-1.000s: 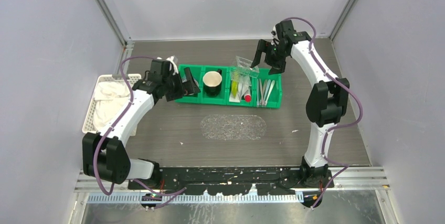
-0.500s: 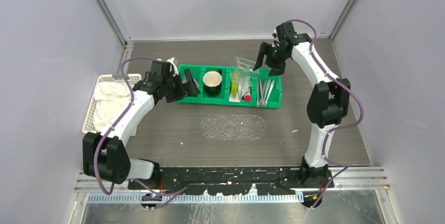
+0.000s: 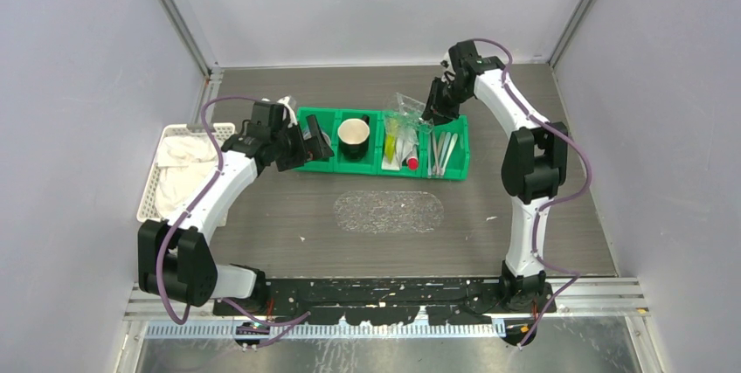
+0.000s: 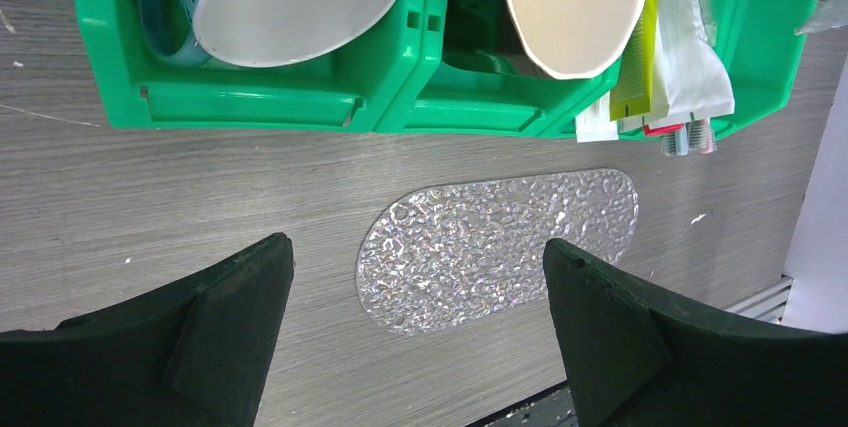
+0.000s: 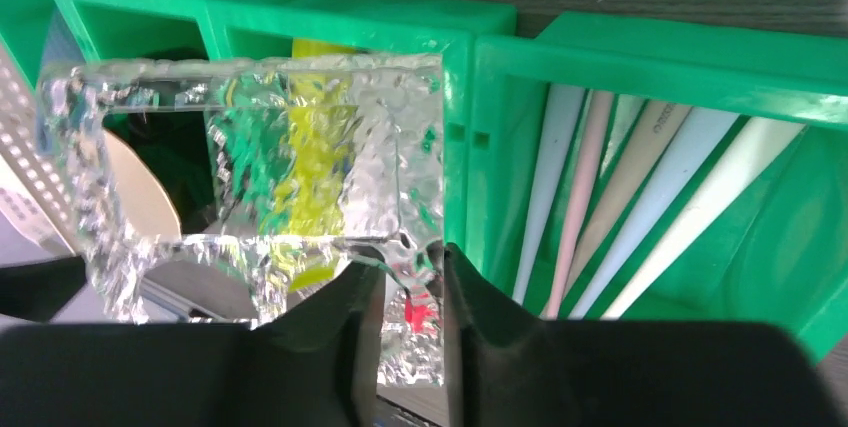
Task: Prepare toiletry sets of a toothbrush and toothpaste on the tray
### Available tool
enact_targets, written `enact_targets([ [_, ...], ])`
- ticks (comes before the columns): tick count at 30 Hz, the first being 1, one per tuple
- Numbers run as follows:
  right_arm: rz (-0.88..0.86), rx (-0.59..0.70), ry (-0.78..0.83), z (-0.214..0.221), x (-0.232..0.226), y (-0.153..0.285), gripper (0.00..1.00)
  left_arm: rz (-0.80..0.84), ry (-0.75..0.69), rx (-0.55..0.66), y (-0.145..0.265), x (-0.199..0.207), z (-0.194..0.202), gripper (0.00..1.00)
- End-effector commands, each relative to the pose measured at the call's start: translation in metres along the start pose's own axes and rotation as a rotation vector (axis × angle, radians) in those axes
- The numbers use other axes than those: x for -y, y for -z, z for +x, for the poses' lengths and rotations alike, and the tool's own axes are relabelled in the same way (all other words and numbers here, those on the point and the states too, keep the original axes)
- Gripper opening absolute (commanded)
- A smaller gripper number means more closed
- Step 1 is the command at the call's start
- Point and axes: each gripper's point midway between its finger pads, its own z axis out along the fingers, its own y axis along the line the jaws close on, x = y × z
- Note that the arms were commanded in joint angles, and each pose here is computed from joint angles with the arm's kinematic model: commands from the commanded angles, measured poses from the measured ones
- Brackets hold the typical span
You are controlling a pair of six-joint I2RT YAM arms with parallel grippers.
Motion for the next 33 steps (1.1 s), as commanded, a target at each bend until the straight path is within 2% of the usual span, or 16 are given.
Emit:
enact_targets([
  [1,0.016,0.031,0.016,-0.005,-0.003,0.004,0.19,0.028,-0.018,0.049,0.007,0.008,-0.01,0.96],
  [2,0.017,0.034,0.02,-0.005,-0.003,0.006,0.14,0.029,-0.019,0.051,0.008,0.009,-0.01,0.96],
  [3,0.017,0.039,0.022,-0.005,-0.004,0.009,0.04,0.029,-0.019,0.051,0.008,0.009,-0.01,0.96],
  [4,0.015,0.041,0.024,-0.004,-0.006,0.013,0.01,0.029,-0.018,0.051,0.008,0.009,-0.01,0.96],
  [8,0.003,0.081,0.053,-0.004,-0.021,0.028,0.01,0.025,-0.02,0.051,0.009,0.008,-0.009,0.96],
  [15,-0.021,0.299,0.139,-0.016,-0.074,0.085,0.01,0.015,-0.024,0.066,0.018,0.007,-0.01,0.96],
  [20,0.055,0.397,0.216,0.005,-0.096,0.125,0.01,-0.002,-0.032,0.073,0.027,0.005,-0.008,1.0],
  [24,0.102,0.467,0.212,0.034,-0.093,0.145,0.01,-0.002,-0.031,0.079,0.032,0.005,-0.005,1.0],
  [29,0.033,0.535,0.155,0.075,-0.084,0.157,0.01,0.009,-0.028,0.081,0.036,0.005,-0.001,1.0],
  [33,0.053,0.531,0.142,0.094,-0.066,0.152,0.01,0.019,-0.026,0.086,0.04,0.007,0.0,1.0],
])
